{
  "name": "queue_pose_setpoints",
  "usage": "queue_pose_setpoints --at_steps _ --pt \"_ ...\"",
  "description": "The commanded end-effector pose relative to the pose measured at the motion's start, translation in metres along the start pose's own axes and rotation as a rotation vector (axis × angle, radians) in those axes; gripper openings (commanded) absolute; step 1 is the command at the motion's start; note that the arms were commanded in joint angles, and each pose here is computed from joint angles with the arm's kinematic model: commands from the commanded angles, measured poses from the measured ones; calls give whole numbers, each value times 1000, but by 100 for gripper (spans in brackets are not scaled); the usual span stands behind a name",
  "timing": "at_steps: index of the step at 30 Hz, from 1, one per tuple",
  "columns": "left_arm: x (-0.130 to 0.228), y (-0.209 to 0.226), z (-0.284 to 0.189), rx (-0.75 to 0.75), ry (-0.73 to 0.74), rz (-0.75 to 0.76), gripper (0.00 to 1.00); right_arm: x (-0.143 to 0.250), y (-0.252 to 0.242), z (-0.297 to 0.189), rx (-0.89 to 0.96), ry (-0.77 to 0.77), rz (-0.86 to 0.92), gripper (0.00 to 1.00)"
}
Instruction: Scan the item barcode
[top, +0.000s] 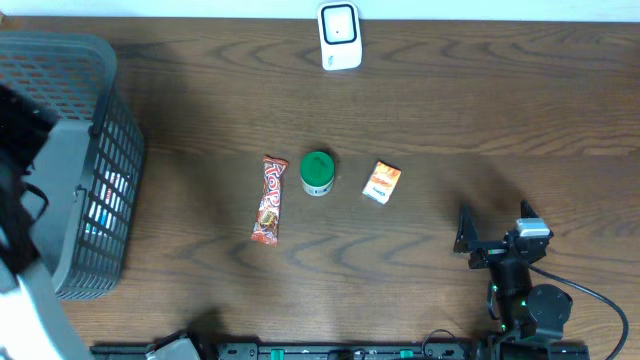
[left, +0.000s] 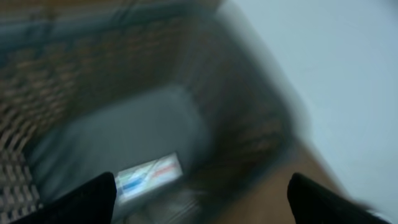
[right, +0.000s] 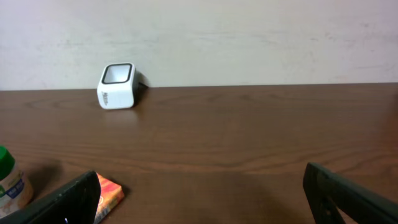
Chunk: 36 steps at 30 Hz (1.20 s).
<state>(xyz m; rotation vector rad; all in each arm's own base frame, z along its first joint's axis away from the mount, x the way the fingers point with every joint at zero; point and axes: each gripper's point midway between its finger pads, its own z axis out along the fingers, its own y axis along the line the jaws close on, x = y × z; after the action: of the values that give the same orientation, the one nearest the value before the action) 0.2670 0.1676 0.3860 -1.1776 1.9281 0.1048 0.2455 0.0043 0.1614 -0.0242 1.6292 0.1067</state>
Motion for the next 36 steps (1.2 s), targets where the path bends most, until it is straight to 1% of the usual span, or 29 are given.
queue_pose_setpoints --at_steps 1,3,9,12,16,18,19,21,24,29,34,35,36 --pt "31 39 75 -191 223 -173 88 1 2 0 -7 2 9 99" --pt "43 45 97 -230 300 -192 88 1 2 0 -7 2 9 99" --pt "78 58 144 -337 470 -167 89 1 2 0 -7 2 9 99" --pt "87 63 161 -346 525 -69 89 1 2 0 -7 2 9 99" --pt "101 70 177 -312 624 155 89 1 2 0 -7 2 9 99" --pt "116 76 185 -332 696 163 89 1 2 0 -7 2 9 99" --pt "121 78 188 -339 721 171 93 1 2 0 -7 2 9 99" --pt "132 78 194 -311 779 214 96 1 2 0 -7 2 9 99" --pt "150 75 204 -236 864 284 96 1 2 0 -7 2 9 99" --pt "168 83 225 -174 901 427 96 1 2 0 -7 2 9 99" --pt "182 90 239 -126 923 533 96 1 2 0 -7 2 9 99" --pt "186 92 241 -123 929 540 95 1 2 0 -7 2 9 99" --pt "189 93 243 -123 933 541 89 1 2 0 -7 2 9 99"
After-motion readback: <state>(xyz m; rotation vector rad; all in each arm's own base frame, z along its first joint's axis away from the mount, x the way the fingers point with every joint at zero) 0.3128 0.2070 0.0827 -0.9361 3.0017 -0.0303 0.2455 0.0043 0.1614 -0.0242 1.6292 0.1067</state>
